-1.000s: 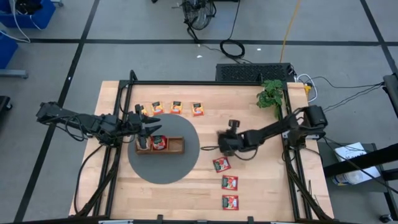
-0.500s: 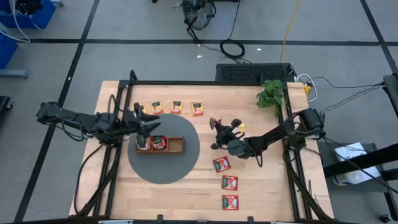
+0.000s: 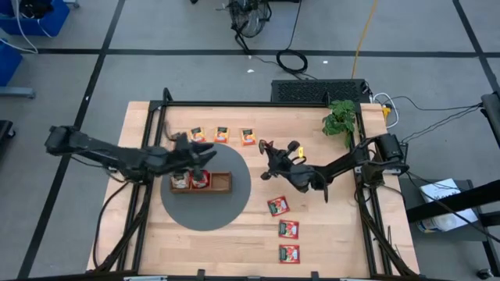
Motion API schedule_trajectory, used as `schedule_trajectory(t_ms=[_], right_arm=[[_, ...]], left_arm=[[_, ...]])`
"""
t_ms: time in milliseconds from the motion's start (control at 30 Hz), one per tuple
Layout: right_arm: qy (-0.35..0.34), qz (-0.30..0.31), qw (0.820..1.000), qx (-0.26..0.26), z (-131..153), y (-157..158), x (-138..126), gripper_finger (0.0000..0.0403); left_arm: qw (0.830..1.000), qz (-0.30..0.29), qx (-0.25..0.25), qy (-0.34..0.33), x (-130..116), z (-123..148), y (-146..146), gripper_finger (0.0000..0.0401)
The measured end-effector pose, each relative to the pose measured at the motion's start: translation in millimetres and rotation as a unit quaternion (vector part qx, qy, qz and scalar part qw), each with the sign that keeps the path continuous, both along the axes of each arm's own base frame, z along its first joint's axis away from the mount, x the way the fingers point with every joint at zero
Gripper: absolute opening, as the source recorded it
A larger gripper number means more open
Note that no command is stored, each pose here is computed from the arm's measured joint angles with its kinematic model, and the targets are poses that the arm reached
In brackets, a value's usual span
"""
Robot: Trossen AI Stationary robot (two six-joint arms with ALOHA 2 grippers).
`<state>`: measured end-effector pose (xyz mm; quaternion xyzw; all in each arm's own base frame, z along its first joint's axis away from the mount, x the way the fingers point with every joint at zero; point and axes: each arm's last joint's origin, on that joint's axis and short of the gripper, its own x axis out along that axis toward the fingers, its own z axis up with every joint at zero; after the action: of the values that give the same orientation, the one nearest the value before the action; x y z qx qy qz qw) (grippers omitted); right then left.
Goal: Pick & Place Tea
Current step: Put the red tea bag into the middle section of the wooden organizer
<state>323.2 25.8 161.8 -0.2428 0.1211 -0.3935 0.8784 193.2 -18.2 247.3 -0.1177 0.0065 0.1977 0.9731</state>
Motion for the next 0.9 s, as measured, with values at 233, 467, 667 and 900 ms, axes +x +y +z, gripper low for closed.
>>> schedule_trajectory(t_ms=[233, 467, 667, 900], right_arm=[[-0.010, 0.024, 1.000, 0.002, 2.3, -4.5, 2.4, 0.0000], [-0.003, 0.024, 1.000, -0.004, 2.2, -4.5, 2.5, 0.0000], [0.011, 0.024, 1.000, -0.006, -0.1, -4.5, 2.4, 0.0000], [0.020, 0.023, 0.999, -0.008, -1.4, -4.5, 2.3, 0.0000]], left_arm=[[0.993, 0.054, -0.099, 0.019, 59.6, -20.2, 13.6, 0.0228], [0.991, 0.007, -0.132, 0.031, 124.6, -15.7, 20.2, 0.0252], [0.990, -0.033, -0.127, 0.047, 158.8, -3.9, 17.5, 0.0253], [0.986, 0.003, -0.136, 0.094, 166.0, -11.3, 21.3, 0.0253]])
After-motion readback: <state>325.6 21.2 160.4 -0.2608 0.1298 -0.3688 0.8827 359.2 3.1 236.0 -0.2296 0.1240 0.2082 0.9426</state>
